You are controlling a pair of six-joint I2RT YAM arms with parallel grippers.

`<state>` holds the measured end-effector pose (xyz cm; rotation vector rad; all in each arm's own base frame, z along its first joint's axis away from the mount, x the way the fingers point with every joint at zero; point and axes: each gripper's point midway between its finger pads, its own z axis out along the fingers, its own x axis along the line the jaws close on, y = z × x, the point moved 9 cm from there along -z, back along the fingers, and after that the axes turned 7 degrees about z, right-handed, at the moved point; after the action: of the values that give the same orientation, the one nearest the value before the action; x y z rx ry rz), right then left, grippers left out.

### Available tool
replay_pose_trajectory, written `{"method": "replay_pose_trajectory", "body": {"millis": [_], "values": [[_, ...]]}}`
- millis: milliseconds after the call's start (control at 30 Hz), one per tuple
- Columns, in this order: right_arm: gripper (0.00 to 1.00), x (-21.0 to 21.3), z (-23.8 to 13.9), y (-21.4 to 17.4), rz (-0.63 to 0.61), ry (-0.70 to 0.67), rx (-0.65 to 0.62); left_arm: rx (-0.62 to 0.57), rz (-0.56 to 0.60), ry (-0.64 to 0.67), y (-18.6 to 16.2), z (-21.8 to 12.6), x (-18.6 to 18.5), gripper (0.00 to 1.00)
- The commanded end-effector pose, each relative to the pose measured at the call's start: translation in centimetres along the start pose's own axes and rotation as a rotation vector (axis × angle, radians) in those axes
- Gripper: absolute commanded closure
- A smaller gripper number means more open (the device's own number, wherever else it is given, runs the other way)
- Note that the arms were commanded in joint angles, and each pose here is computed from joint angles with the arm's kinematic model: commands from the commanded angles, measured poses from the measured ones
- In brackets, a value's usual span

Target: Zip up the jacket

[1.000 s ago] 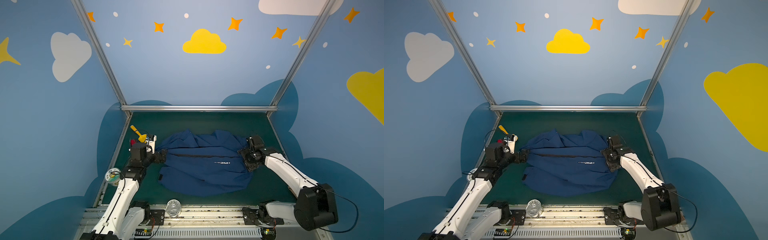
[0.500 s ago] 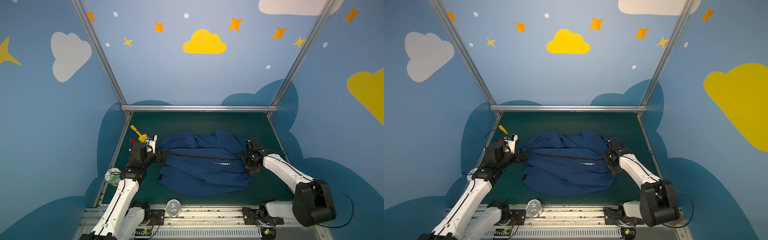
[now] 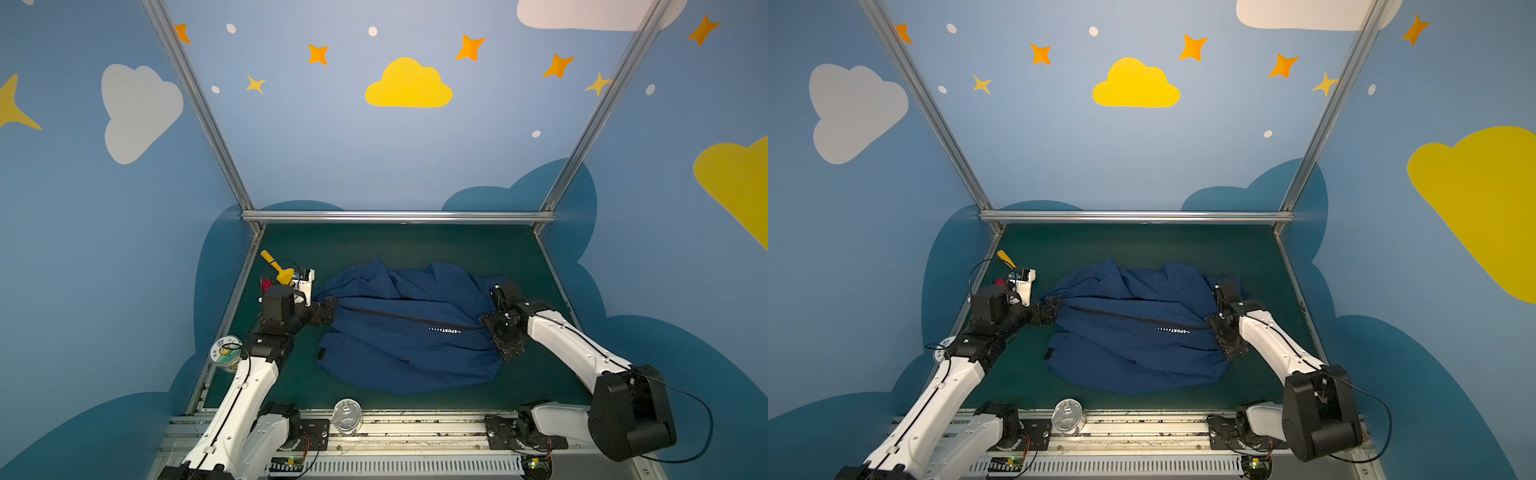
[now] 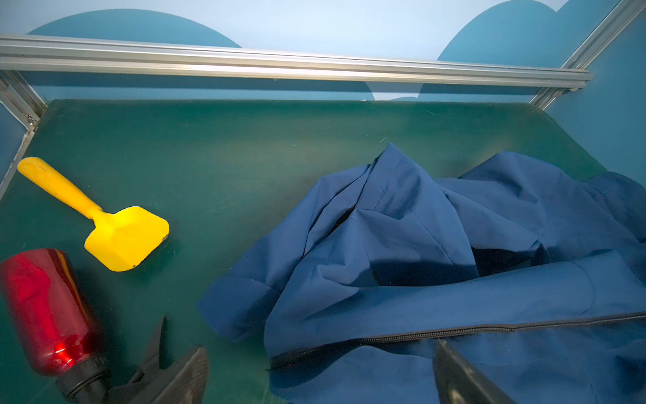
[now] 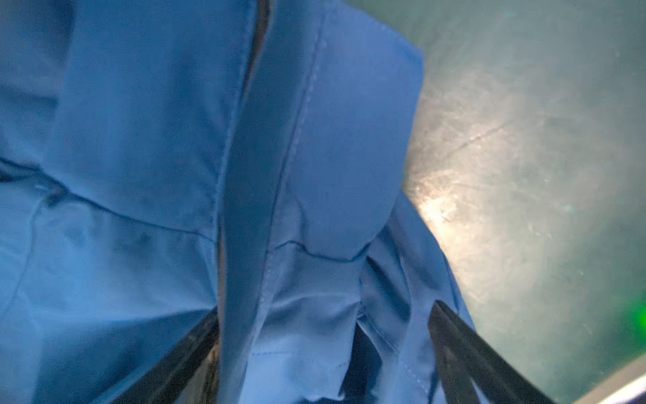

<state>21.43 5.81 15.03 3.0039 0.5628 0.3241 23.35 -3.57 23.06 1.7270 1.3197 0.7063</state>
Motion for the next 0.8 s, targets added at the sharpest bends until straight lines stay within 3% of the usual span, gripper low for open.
{"method": "replay_pose_trajectory", "body": {"millis": [0,367,467,767], "values": [[0.12,-1.1,-0.7,-0.1,-0.015,-0.016,-0.028,-0.012,-0.001,-0.012,0.3,-0.2,-0.2,0.01],[0.12,-2.2,3.7,0.0,0.03,-0.148,0.05,-0.009,-0.007,-0.01,-0.2,0.0,-0.2,0.01],[0.11,-1.7,1.5,0.5,-0.009,-0.117,-0.034,-0.005,-0.01,-0.007,-0.4,0.0,-0.1,0.01],[0.1,-0.6,-7.9,2.7,-0.127,0.21,-0.279,-0.035,-0.042,0.049,-0.2,0.2,0.4,0.01]]}}
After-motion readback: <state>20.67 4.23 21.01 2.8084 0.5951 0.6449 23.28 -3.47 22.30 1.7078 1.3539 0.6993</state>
